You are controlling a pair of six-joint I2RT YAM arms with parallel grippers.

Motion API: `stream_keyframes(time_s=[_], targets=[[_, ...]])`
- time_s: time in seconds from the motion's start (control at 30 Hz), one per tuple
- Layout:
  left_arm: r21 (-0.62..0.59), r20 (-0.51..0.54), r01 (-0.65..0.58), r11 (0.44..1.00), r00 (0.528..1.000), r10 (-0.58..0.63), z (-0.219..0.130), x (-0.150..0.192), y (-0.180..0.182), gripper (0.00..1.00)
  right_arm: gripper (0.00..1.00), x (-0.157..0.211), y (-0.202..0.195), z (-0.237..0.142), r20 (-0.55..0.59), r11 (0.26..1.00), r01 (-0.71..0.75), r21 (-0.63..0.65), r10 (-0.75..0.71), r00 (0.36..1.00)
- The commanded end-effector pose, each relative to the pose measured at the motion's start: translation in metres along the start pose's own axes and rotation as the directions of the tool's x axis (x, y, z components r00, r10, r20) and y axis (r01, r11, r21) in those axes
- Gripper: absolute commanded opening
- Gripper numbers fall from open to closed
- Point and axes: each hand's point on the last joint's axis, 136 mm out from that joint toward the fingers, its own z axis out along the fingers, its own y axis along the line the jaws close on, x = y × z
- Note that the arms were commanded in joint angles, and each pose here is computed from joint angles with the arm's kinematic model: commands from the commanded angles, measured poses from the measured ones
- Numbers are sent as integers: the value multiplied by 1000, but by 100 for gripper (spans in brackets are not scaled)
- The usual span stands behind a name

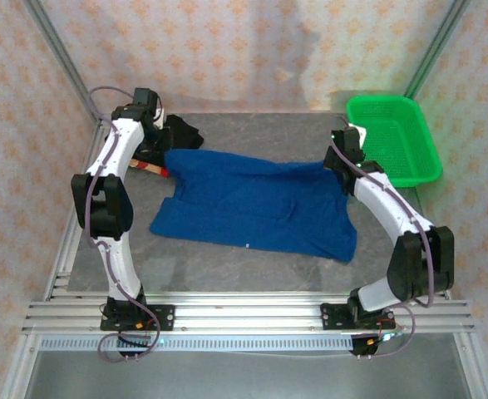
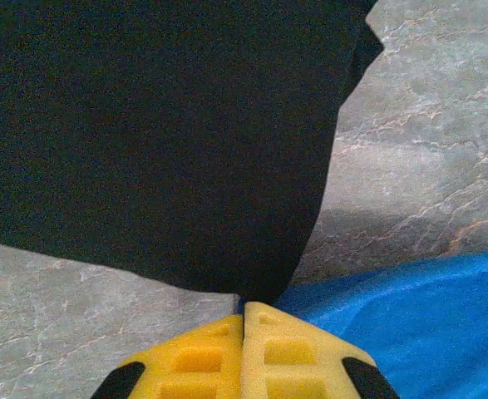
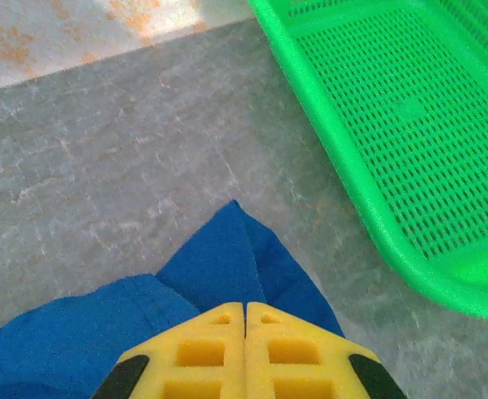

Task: Fold and stack the t-shirts

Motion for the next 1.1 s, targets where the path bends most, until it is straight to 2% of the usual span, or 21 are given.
stream_keyframes(time_s=[0.0, 0.2, 0.23, 0.53, 0.8, 0.97, 1.07], targets=[[-62, 49, -38, 997, 998, 41, -22, -2, 11, 0, 0, 9, -16, -17, 5, 997, -68, 28, 68, 998], [-83, 37, -52, 995, 998, 55, -16, 11, 16, 0, 0, 35, -36, -31, -23, 994, -95, 58, 97, 995], [-86, 65, -53, 995, 996, 59, -27, 9, 17, 0, 0, 40, -38, -33, -30, 993, -102, 58, 104, 994], [-146, 76, -79, 986, 993, 91, -30, 20, 29, 0, 0, 75, -58, -44, -72, 988, -125, 90, 132, 989], [-159, 152, -111, 981, 979, 135, -52, -5, 20, 0, 0, 91, -67, -45, -85, 986, -121, 114, 131, 988], [-238, 146, -189, 953, 963, 228, -57, -19, 12, 0, 0, 94, -67, -42, -98, 986, -118, 116, 130, 987], [-241, 145, -216, 946, 956, 255, -55, -21, 3, 0, 0, 102, -65, -38, -124, 987, -116, 111, 130, 984]])
